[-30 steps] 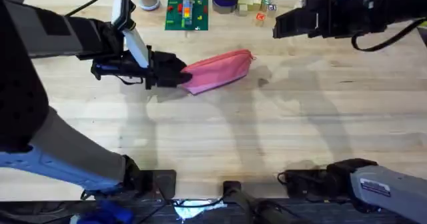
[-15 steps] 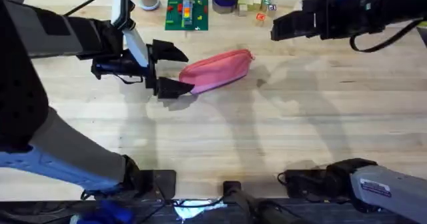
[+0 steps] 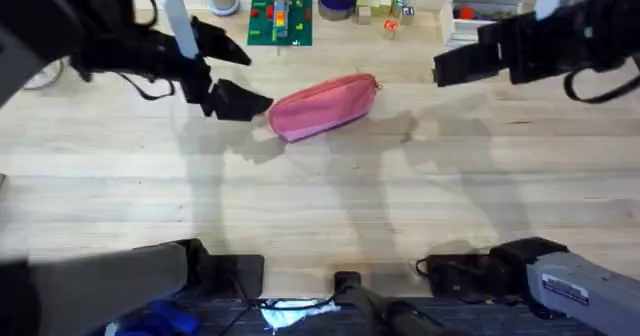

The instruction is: Unzip the bag, pick up the pens from the table one at a time and place them inside, then zip the bag closed.

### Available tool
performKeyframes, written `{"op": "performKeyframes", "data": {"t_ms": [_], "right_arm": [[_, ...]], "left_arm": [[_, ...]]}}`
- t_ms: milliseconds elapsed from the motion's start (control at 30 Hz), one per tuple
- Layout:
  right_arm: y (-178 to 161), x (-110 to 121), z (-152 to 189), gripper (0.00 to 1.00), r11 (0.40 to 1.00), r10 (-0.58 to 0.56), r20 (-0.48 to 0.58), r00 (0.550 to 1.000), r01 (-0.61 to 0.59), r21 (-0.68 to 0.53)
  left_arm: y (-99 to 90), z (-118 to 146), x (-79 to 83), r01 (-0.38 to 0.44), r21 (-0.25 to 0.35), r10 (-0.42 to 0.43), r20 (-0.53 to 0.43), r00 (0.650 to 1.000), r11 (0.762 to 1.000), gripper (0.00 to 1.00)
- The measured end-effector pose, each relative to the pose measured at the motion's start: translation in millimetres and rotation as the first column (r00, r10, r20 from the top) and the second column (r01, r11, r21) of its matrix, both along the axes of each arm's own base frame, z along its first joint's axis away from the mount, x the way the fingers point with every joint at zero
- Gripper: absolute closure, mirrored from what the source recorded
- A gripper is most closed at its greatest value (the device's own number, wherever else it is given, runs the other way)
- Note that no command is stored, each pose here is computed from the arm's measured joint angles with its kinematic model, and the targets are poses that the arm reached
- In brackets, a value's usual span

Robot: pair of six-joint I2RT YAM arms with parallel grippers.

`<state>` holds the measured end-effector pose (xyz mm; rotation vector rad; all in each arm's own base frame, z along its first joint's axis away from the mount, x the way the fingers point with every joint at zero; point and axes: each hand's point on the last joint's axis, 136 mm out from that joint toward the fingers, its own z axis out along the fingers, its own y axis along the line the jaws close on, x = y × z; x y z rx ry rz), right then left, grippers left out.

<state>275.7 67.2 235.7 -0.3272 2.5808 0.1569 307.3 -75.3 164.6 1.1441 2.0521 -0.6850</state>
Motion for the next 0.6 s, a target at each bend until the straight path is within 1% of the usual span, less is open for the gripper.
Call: {"op": "performKeyframes", "data": {"t_ms": [67,100,133,167,233,267,367,400,500,600], "right_arm": [[-2,-7,1,0.005,1.0,-0.002,-0.009,1.0,0.002,-0.004],[-3,-10,1,0.005,1.0,-0.002,-0.015,1.0,0.002,-0.007],[-4,-14,1,0.005,1.0,-0.002,-0.023,1.0,0.002,-0.009],[-4,-19,1,0.005,1.0,-0.002,-0.031,1.0,0.002,-0.01],[-6,-26,1,0.006,1.0,-0.003,-0.044,0.999,0.002,-0.013],[-7,-30,1,0.005,1.0,-0.003,-0.05,0.999,0.002,-0.014],[-8,-37,0,0.005,1.0,-0.003,-0.067,0.998,0.002,-0.017],[-8,-39,0,0.005,1.0,-0.003,-0.072,0.997,0.001,-0.018],[-9,-44,-3,0.005,1.0,-0.003,-0.095,0.996,0.001,-0.023],[-10,-45,-3,0.005,1.0,-0.003,-0.1,0.995,0.001,-0.024]], "left_arm": [[6.9,10,-2.6,-0.069,0.044,0.069,-0.009,0.998,0.997,0.006],[11.3,15,-4.1,-0.115,0.066,0.116,-0.014,0.993,0.991,0.006],[15.1,19,-5.5,-0.156,0.084,0.158,-0.019,0.987,0.984,0.006],[20.1,23,-7.7,-0.212,0.104,0.216,-0.028,0.976,0.972,0.006],[29.4,31,-13.9,-0.319,0.135,0.328,-0.047,0.943,0.938,0.006],[34.0,35,-18.5,-0.373,0.149,0.384,-0.056,0.922,0.916,0.006],[43.8,46,-32.5,-0.49,0.173,0.507,-0.073,0.859,0.854,0.006],[46.9,49,-38.7,-0.529,0.179,0.548,-0.08,0.832,0.829,0.005],[53.3,58,-51.6,-0.616,0.179,0.636,-0.086,0.767,0.767,0.005],[56.9,65,-62.0,-0.671,0.173,0.69,-0.09,0.718,0.721,0.006]]}}
